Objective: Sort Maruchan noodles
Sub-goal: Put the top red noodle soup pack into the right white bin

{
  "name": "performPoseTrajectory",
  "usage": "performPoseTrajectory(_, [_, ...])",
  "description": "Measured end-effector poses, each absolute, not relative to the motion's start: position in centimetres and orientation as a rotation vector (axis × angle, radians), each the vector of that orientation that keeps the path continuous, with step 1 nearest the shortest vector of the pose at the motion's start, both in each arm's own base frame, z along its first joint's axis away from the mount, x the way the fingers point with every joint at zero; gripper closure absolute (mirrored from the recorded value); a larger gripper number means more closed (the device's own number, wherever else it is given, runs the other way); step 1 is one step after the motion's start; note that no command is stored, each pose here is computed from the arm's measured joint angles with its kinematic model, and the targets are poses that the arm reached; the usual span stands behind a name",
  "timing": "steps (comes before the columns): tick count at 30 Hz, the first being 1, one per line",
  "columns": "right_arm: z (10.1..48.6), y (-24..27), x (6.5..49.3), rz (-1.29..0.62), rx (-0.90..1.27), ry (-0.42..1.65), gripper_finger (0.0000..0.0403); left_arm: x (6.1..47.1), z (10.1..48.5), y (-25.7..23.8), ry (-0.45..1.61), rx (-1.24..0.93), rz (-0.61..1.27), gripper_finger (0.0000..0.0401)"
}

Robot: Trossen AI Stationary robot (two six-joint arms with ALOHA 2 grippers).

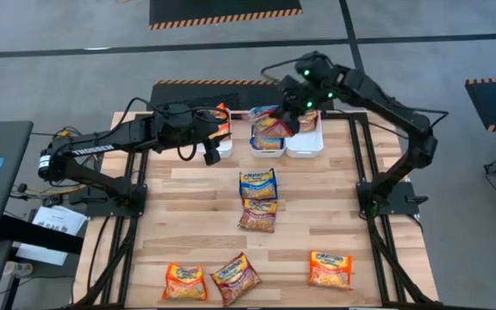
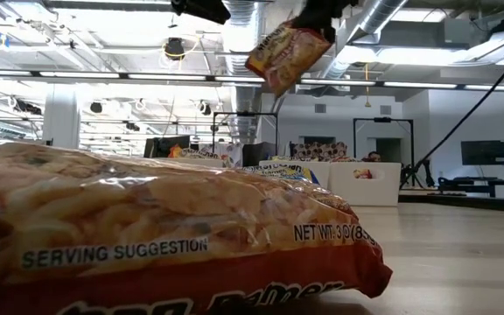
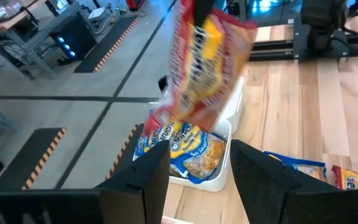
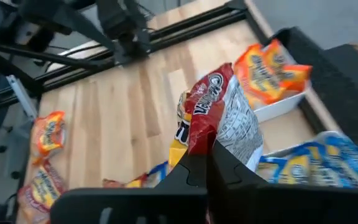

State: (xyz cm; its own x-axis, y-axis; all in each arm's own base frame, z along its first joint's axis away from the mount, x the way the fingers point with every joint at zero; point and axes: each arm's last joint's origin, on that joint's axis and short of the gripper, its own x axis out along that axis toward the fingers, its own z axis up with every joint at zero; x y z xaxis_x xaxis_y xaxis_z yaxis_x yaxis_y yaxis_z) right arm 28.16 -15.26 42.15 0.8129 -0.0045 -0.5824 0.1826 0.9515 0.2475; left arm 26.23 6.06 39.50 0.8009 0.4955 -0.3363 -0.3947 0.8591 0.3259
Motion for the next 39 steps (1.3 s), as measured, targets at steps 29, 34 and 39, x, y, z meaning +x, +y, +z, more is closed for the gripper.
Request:
performPoseTrajectory(29, [34.7, -27.5, 13.6, -0.119, 0.483, 0.503, 0.0398, 25.8, 39.4, 7.5, 0.417, 0.150, 0.599, 0.0242])
performPoseTrajectory(34, [32.0, -27.6, 13.8, -0.107, 0.527, 0.512, 0.0398, 25.6, 39.4, 8.2, 0.435, 0.191, 0.616, 0.0242])
performPoseTrajectory(39, [29.0, -27.5, 13.7, -0.122, 0.592, 0.528, 0.0397, 25.3, 39.4, 9.0, 0.455, 0.228, 0.637, 0.0242])
